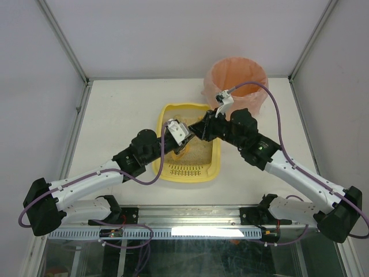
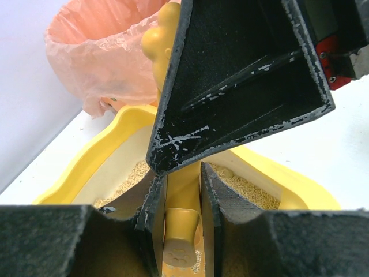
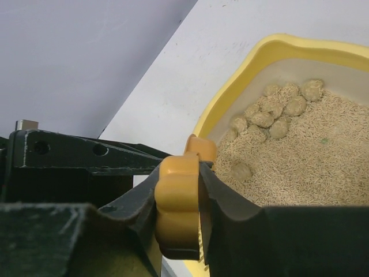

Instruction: Clean the litter box

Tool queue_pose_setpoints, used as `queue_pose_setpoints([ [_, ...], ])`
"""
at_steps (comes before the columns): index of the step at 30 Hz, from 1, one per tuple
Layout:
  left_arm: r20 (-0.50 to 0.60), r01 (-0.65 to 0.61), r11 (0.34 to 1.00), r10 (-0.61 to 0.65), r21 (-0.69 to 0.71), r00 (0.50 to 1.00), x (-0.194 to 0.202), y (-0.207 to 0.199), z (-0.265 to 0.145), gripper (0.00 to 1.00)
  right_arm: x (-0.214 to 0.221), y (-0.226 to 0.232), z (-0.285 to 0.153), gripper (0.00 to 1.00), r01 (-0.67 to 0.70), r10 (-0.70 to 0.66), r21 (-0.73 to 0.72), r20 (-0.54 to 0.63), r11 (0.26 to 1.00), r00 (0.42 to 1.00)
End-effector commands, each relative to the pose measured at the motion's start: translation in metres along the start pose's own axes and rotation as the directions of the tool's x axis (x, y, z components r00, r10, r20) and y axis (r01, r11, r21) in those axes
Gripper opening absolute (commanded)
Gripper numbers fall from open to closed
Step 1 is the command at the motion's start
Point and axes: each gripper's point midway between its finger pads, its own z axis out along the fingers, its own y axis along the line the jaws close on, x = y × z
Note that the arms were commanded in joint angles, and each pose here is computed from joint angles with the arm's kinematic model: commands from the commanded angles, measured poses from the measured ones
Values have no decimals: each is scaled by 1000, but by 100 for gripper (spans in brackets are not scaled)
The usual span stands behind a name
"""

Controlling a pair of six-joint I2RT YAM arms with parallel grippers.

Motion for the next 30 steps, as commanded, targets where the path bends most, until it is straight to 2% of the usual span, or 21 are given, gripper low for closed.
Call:
queue_pose_setpoints([
  [1, 102, 0, 999, -4, 32, 995, -30, -5, -3, 0, -25, 21, -3, 25, 7, -3, -77, 48, 997, 999],
  [5, 100, 2, 1000, -5, 26, 995, -30, -3, -2, 0, -22, 24, -4, 8, 18, -16, -93, 30, 996, 999],
  [8, 99, 12, 1000, -13, 14, 995, -31, -1, -2, 0, -24, 20, -8, 0, 23, -19, -73, 47, 997, 999],
  [9, 98, 19, 1000, -20, 9, 995, -31, -1, -3, 10, -26, 17, -9, 0, 21, -17, -60, 58, 998, 998],
  [11, 97, 36, 999, -36, -3, 995, -32, 1, -4, 51, -30, 11, -13, 0, 9, -6, -25, 96, 1000, 995],
  [12, 96, 43, 999, -42, -9, 995, -33, 3, -5, 68, -32, 6, -15, 0, 0, 1, -1, 114, 1000, 994],
  [13, 91, 51, 999, -50, -17, 995, -35, 5, -7, 76, -35, -2, -17, 0, -14, 9, 39, 133, 999, 991],
  [15, 93, 79, 996, -74, -49, 993, -42, 11, -12, 80, -36, -12, -22, 0, -31, 17, 83, 160, 996, 987],
  [20, 85, 218, 961, -206, -172, 975, -47, 31, -35, 83, -37, -25, -35, 0, -18, -9, 127, 205, 992, 979],
  [26, -4, 370, 815, -415, -446, 910, -5, 65, -71, 86, -37, -39, -41, 0, -24, -14, 175, 214, 984, 977],
  [30, -71, 432, 741, -538, -514, 840, 31, 81, -85, 90, -35, -46, -39, 0, -11, -28, 202, 190, 979, 981],
])
